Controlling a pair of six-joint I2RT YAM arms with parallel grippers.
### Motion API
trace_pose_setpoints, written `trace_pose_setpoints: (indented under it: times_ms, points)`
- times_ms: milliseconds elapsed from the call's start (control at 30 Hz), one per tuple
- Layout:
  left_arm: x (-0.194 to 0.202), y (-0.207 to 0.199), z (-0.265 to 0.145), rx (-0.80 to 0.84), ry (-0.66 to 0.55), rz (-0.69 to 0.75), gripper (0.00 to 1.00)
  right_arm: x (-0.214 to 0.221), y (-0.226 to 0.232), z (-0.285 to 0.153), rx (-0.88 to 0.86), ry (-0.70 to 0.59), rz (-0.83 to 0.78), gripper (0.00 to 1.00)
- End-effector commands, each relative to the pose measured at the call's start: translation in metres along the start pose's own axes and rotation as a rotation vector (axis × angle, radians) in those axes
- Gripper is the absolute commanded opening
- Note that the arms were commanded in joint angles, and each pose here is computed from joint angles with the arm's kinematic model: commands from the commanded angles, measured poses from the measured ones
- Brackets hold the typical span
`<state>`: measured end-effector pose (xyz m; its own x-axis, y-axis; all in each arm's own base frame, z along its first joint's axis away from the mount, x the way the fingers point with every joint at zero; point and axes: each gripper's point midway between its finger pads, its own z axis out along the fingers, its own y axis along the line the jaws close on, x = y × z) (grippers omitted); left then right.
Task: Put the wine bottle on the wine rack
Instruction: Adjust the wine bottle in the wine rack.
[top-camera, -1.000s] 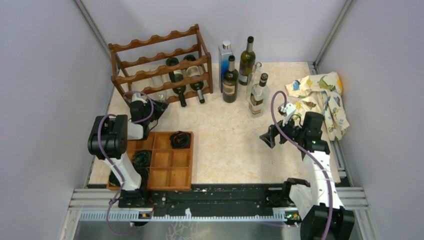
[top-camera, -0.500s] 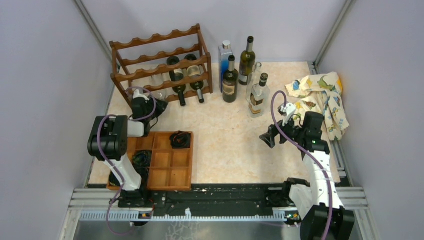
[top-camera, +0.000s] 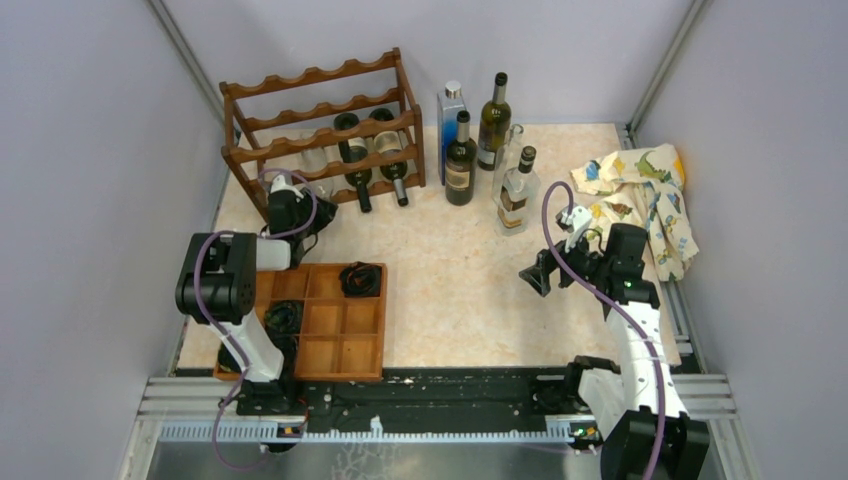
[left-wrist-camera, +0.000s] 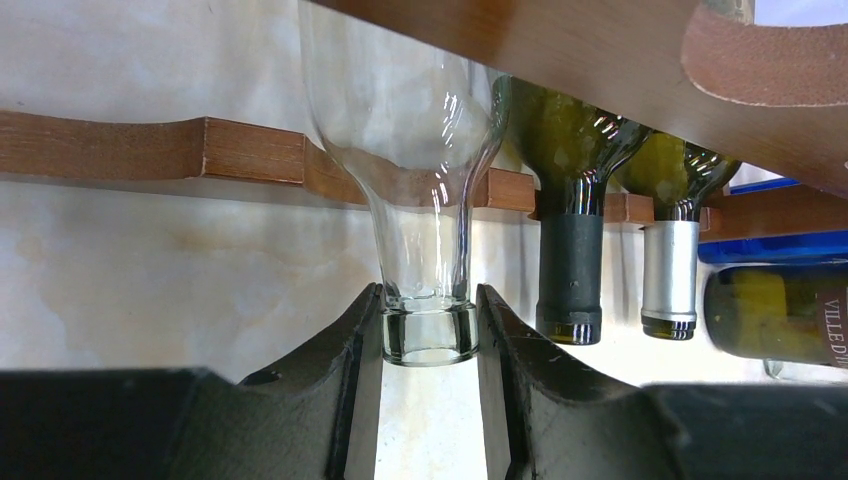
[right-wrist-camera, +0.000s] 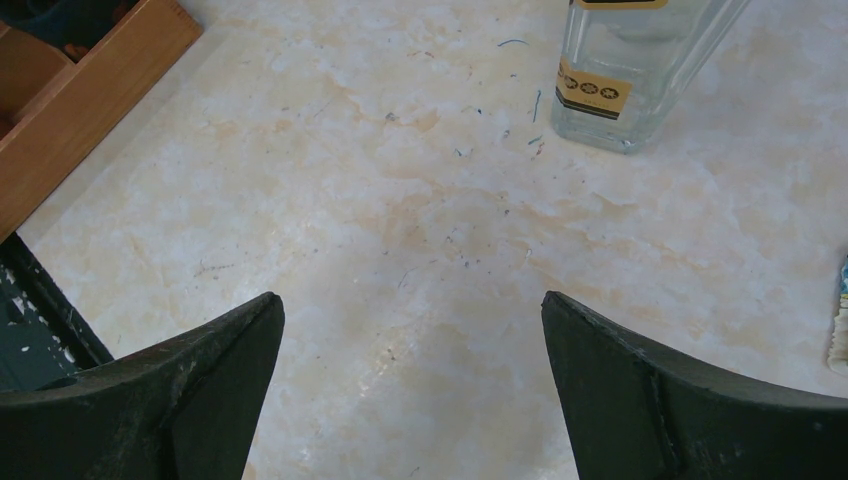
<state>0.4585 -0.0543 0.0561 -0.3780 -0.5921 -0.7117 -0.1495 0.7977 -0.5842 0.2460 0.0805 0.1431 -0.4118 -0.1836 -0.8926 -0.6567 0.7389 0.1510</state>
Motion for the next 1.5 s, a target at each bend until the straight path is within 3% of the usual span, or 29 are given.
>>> trace_pose_setpoints:
  times_ms: [0, 333, 867, 1033, 1467]
  points:
    - [0.009, 0.036, -0.002, -0.169, 0.024, 0.014, 0.05, -0.012, -0.001, -0.001, -0.011, -0.034, -0.035, 0.98]
    - [-0.005, 0.037, 0.004, -0.224, 0.010, 0.019, 0.05, -0.011, -0.001, -0.001, -0.010, -0.032, -0.032, 0.98]
    - [-0.044, -0.009, -0.001, -0.037, -0.119, 0.132, 0.05, -0.010, -0.002, 0.000, -0.008, -0.029, -0.029, 0.98]
    - [-0.043, -0.008, 0.001, -0.048, -0.092, 0.146, 0.05, -0.010, -0.002, 0.000, -0.008, -0.030, -0.030, 0.98]
    - [0.017, 0.024, -0.001, -0.126, 0.008, -0.172, 0.05, -0.010, -0.002, 0.000, -0.008, -0.028, -0.028, 0.98]
